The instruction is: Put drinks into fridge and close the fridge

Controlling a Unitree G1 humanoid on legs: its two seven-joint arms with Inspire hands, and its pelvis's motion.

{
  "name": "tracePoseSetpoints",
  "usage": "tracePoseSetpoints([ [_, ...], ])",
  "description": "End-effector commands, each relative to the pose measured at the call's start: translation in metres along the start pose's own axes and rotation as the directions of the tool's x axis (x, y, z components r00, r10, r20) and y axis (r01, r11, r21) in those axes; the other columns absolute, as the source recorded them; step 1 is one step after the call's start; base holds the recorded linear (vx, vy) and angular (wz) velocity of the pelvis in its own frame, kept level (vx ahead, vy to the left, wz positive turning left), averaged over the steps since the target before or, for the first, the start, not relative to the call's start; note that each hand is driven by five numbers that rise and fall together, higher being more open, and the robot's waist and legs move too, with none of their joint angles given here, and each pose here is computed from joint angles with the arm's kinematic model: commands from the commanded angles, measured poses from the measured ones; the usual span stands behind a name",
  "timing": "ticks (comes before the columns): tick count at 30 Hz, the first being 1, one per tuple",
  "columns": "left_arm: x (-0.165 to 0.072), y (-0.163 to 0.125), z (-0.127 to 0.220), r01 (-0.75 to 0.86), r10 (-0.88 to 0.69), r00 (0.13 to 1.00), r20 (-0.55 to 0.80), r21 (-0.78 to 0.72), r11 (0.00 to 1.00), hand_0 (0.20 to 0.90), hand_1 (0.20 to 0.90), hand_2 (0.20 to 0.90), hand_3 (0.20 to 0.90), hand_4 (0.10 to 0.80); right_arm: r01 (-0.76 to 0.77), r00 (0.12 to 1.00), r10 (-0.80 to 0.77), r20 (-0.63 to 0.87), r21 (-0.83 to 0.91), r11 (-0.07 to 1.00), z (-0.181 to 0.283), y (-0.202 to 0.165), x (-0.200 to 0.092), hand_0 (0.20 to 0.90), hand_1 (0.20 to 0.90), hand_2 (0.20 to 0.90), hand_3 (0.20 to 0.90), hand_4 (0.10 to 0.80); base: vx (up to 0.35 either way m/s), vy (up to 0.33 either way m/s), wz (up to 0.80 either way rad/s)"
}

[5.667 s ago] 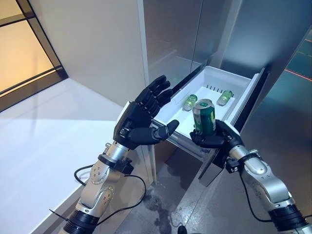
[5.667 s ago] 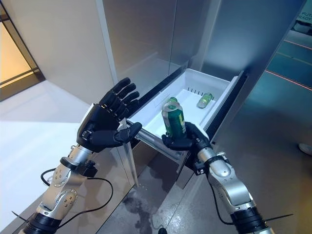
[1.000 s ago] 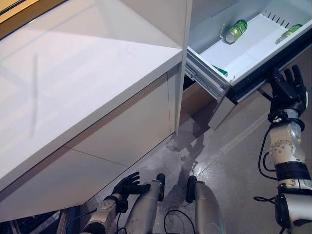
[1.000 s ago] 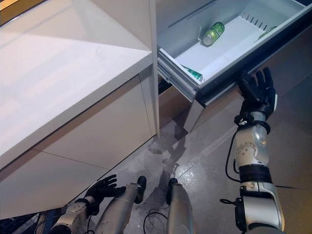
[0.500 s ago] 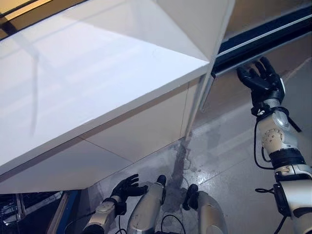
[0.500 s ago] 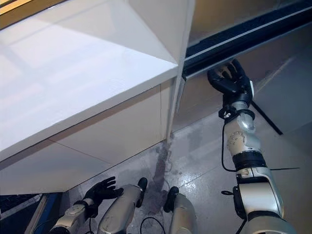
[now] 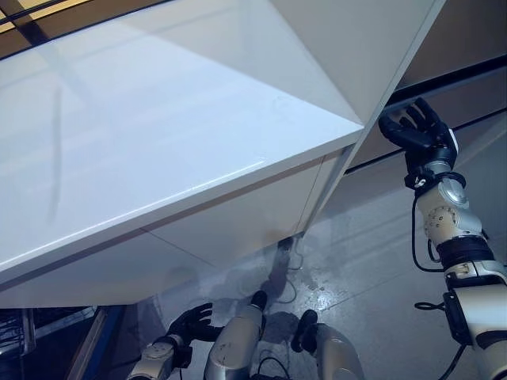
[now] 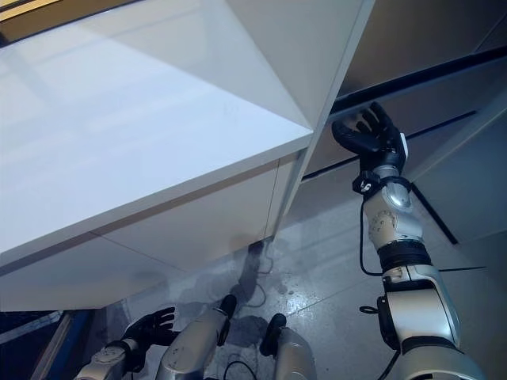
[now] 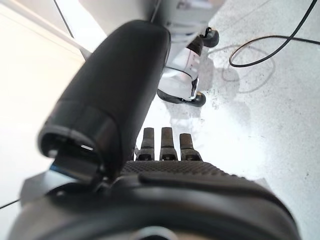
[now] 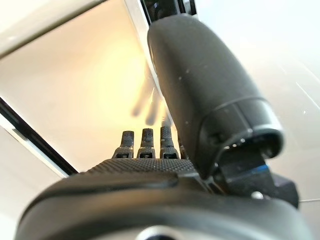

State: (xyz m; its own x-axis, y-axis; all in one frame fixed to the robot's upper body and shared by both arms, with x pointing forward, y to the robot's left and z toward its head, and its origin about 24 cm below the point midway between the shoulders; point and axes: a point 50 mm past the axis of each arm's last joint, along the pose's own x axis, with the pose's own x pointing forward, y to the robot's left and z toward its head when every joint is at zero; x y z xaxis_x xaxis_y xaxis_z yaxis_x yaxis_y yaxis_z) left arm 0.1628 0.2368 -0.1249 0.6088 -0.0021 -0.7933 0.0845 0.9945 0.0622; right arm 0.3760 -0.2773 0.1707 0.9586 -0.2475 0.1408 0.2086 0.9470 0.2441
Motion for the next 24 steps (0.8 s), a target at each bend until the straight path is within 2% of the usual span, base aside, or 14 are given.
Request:
tracePoseSetpoints([
  [1, -0.012, 0.005, -0.029, 0.018, -0.016, 0.998, -0.06, 0.025, 1.0, 0.9, 0.9, 0.9, 0.9, 0.8, -0.072, 0.981, 0.077, 0.177, -0.038, 0.997, 0.019, 0.008, -0.011, 0.9, 0.9, 0.9, 0.9, 0.8, 0.015, -0.006, -0.31],
  [3, -0.014, 0.002, -0.036, 0.017, -0.017, 0.997, -0.075, -0.005, 1.0, 0.9, 0.9, 0.9, 0.9, 0.8, -0.109, 0.988, 0.113, 0.101, -0.051, 0.993, -0.011, 0.005, -0.029, 0.9, 0.9, 0.9, 0.9, 0.8, 0.026, -0.011, -0.37],
  [4, -0.015, 0.001, -0.039, 0.013, -0.015, 0.996, -0.085, -0.028, 1.0, 0.9, 0.9, 0.9, 0.9, 0.8, -0.125, 0.992, 0.127, 0.026, -0.054, 0.991, -0.04, 0.001, -0.047, 0.9, 0.9, 0.9, 0.9, 0.8, 0.02, -0.022, -0.43],
  [7, -0.016, -0.001, -0.043, 0.005, -0.01, 0.996, -0.091, -0.06, 0.998, 0.9, 0.9, 0.9, 0.9, 0.8, -0.127, 0.986, 0.121, -0.114, -0.049, 0.991, -0.086, -0.015, -0.083, 0.9, 0.9, 0.9, 0.9, 0.8, -0.008, -0.035, -0.35],
  [8, -0.016, -0.002, -0.044, 0.005, -0.011, 0.996, -0.092, -0.061, 0.998, 0.9, 0.9, 0.9, 0.9, 0.8, -0.127, 0.984, 0.12, -0.13, -0.051, 0.991, -0.091, -0.017, -0.087, 0.9, 0.9, 0.9, 0.9, 0.8, -0.03, -0.024, -0.25],
  [11, -0.016, -0.002, -0.042, -0.001, -0.007, 0.996, -0.084, -0.09, 0.996, 0.9, 0.9, 0.9, 0.9, 0.8, -0.11, 0.946, 0.085, -0.313, -0.061, 0.992, -0.137, -0.038, -0.13, 0.9, 0.9, 0.9, 0.9, 0.8, -0.062, -0.041, -0.19],
  [13, -0.015, -0.001, -0.04, -0.003, -0.006, 0.997, -0.081, -0.099, 0.995, 0.9, 0.9, 0.9, 0.9, 0.8, -0.1, 0.927, 0.065, -0.368, -0.077, 0.992, -0.15, -0.045, -0.142, 0.9, 0.9, 0.9, 0.9, 0.8, -0.04, -0.025, -0.26],
  [17, -0.011, -0.001, -0.036, 0.005, -0.016, 0.996, -0.083, -0.125, 0.992, 0.9, 0.9, 0.9, 0.9, 0.8, -0.088, 0.796, 0.0, -0.605, -0.116, 0.989, -0.197, -0.067, -0.19, 0.9, 0.9, 0.9, 0.9, 0.8, -0.03, -0.022, -0.06],
  [18, -0.011, -0.001, -0.036, 0.005, -0.016, 0.996, -0.083, -0.125, 0.992, 0.9, 0.9, 0.9, 0.9, 0.8, -0.089, 0.796, 0.001, -0.605, -0.116, 0.989, -0.197, -0.067, -0.19, 0.9, 0.9, 0.9, 0.9, 0.8, 0.0, 0.0, 0.0],
  [20, -0.012, -0.004, -0.043, 0.008, -0.022, 0.995, -0.099, -0.138, 0.99, 0.9, 0.9, 0.9, 0.9, 0.8, -0.067, 0.71, -0.046, -0.703, -0.132, 0.989, -0.22, -0.077, -0.221, 0.9, 0.9, 0.9, 0.9, 0.8, 0.0, -0.026, -0.05],
  [24, -0.014, -0.007, -0.055, 0.01, -0.03, 0.991, -0.133, -0.151, 0.989, 0.9, 0.9, 0.9, 0.9, 0.8, -0.066, 0.574, -0.089, -0.814, -0.154, 0.986, -0.242, -0.089, -0.258, 0.9, 0.9, 0.9, 0.9, 0.8, 0.0, -0.007, -0.01],
])
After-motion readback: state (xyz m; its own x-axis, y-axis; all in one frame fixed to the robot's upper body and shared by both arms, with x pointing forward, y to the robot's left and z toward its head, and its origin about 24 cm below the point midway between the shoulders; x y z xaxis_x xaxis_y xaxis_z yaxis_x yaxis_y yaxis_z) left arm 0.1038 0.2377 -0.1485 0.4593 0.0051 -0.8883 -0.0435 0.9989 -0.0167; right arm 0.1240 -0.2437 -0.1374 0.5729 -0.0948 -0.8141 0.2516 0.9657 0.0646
